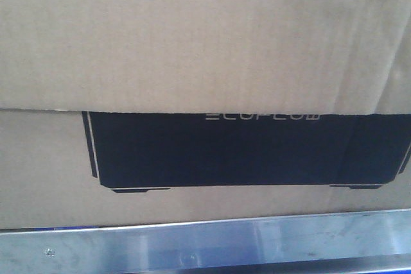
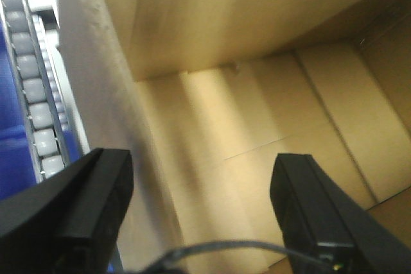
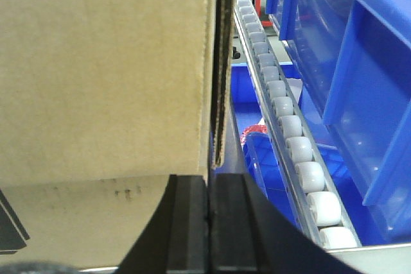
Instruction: Grab box from left shelf to table start
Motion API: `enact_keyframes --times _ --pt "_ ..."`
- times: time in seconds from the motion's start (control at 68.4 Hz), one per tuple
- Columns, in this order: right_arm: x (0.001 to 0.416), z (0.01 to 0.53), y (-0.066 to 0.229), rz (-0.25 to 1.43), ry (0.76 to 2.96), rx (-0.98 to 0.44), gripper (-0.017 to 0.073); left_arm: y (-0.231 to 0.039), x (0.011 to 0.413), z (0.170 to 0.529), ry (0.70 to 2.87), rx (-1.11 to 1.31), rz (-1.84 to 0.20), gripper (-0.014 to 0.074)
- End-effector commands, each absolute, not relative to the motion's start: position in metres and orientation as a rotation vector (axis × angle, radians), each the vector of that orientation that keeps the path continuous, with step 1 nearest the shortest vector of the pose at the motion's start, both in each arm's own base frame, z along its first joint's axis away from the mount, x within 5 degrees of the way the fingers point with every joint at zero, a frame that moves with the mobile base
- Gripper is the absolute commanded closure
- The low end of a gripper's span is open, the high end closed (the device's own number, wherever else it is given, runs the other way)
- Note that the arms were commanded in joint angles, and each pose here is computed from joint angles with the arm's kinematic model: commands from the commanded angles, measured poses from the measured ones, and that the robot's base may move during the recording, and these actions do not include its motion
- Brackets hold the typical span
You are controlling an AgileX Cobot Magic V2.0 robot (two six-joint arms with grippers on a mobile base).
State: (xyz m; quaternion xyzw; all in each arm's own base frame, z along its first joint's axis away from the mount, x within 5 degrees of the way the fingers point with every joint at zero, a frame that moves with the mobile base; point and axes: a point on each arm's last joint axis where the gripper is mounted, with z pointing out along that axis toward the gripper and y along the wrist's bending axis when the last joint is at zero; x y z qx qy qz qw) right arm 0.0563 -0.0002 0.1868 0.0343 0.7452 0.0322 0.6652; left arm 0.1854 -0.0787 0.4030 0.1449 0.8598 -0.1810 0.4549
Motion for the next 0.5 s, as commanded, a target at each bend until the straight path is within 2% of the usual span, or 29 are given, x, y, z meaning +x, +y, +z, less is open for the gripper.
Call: enact_keyframes --times 0.0,0.482 --pt "0.056 0.195 0.0 0.068 1.582 0.061 0.0501 -0.083 0.195 0.42 2.035 0.342 -0.458 0.0237" --pt "0.056 0.195 0.0 0.068 1.581 0.061 0.0501 -0.092 0.226 0.425 2.234 0.253 -0.463 0.0242"
